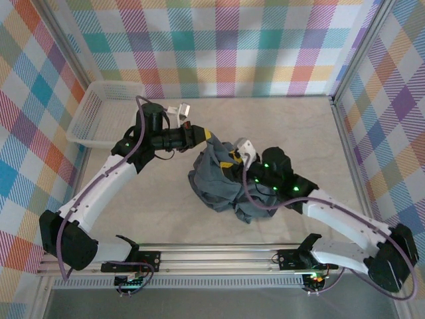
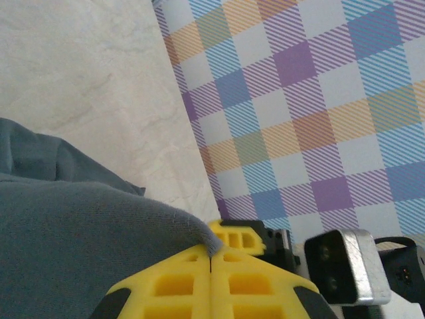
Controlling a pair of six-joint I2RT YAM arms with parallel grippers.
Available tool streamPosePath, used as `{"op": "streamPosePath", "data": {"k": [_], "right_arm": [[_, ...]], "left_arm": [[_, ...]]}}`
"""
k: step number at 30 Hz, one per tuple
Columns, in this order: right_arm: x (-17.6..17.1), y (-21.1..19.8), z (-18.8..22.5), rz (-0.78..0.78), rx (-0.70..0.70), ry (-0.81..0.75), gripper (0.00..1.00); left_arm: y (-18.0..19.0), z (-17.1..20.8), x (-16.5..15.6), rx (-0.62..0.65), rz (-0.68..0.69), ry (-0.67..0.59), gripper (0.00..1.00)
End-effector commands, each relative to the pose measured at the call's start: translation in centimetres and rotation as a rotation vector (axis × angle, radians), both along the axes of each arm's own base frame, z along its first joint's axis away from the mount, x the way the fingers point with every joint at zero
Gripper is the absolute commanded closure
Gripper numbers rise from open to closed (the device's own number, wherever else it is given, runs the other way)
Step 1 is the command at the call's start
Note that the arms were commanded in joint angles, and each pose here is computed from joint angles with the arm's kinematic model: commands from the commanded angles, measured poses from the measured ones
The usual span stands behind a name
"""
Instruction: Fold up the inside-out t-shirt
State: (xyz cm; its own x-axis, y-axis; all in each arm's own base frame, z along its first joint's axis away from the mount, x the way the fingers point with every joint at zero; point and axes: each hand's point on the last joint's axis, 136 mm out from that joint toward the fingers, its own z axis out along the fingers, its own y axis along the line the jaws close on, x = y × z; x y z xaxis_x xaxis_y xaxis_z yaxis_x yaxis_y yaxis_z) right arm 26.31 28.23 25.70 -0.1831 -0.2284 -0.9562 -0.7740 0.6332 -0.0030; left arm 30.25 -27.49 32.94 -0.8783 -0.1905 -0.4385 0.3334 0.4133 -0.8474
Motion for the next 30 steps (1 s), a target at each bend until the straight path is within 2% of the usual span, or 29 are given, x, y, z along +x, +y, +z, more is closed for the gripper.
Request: {"op": "streamPosePath", "data": {"k": [1, 3, 5, 9, 11, 12, 13, 14, 16, 18, 20, 23, 26, 30], "right_arm": [[4.4, -0.4, 2.6, -0.177, -0.027, -0.142, 0.63], [5.3, 0.8, 2.2, -0.169, -0.031, -0.138, 0.73], [5.4, 2.2, 1.7, -0.116, -0.024, -0.113, 0.72], [5.5, 3.6, 0.0, -0.062, -0.044, -0.073, 0.45], [6.2, 3.9, -1.6, -0.070, -0.094, -0.046, 0.43], [6.3, 4.1, -2.0, -0.060, -0.112, -0.024, 0.46], [6.2, 4.3, -2.5, -0.046, -0.124, 0.013, 0.57], [5.8, 4.6, -2.4, -0.024, -0.118, 0.046, 0.73], [4.3, 4.8, -1.3, 0.038, -0.052, 0.122, 1.00], [1.9, 5.0, 1.1, 0.154, 0.079, 0.194, 1.00], [-0.7, 4.6, 4.2, 0.319, 0.280, 0.302, 1.00], [-1.8, 2.6, 7.0, 0.432, 0.505, 0.389, 1.00], [-1.4, 1.3, 7.8, 0.443, 0.583, 0.393, 1.00], [0.0, 0.9, 6.3, 0.381, 0.587, 0.435, 1.00]], "left_arm": [[-0.5, 0.8, -0.4, -0.009, -0.025, -0.016, 1.00], [-0.5, 1.0, -0.3, -0.009, -0.021, -0.018, 1.00], [-0.5, 0.8, -0.3, -0.007, -0.019, -0.015, 1.00], [-0.5, 0.8, -0.2, -0.010, -0.016, -0.015, 1.00], [-0.5, 1.0, -0.2, -0.009, -0.019, -0.021, 1.00], [-0.3, 1.1, -0.1, 0.003, -0.008, -0.030, 1.00], [0.2, 0.5, 0.1, 0.041, 0.014, -0.025, 1.00], [1.0, -0.2, 0.4, 0.090, 0.043, -0.020, 1.00], [2.9, -1.7, 1.4, 0.179, 0.111, 0.002, 1.00], [4.7, -3.7, 2.7, 0.260, 0.157, -0.007, 1.00], [6.1, -6.5, 4.2, 0.327, 0.177, -0.025, 1.00], [6.8, -9.6, 5.3, 0.369, 0.146, -0.038, 1.00], [6.7, -9.4, 4.9, 0.348, 0.121, -0.065, 0.99], [6.1, -6.8, 2.8, 0.274, 0.062, -0.140, 0.78]]}}
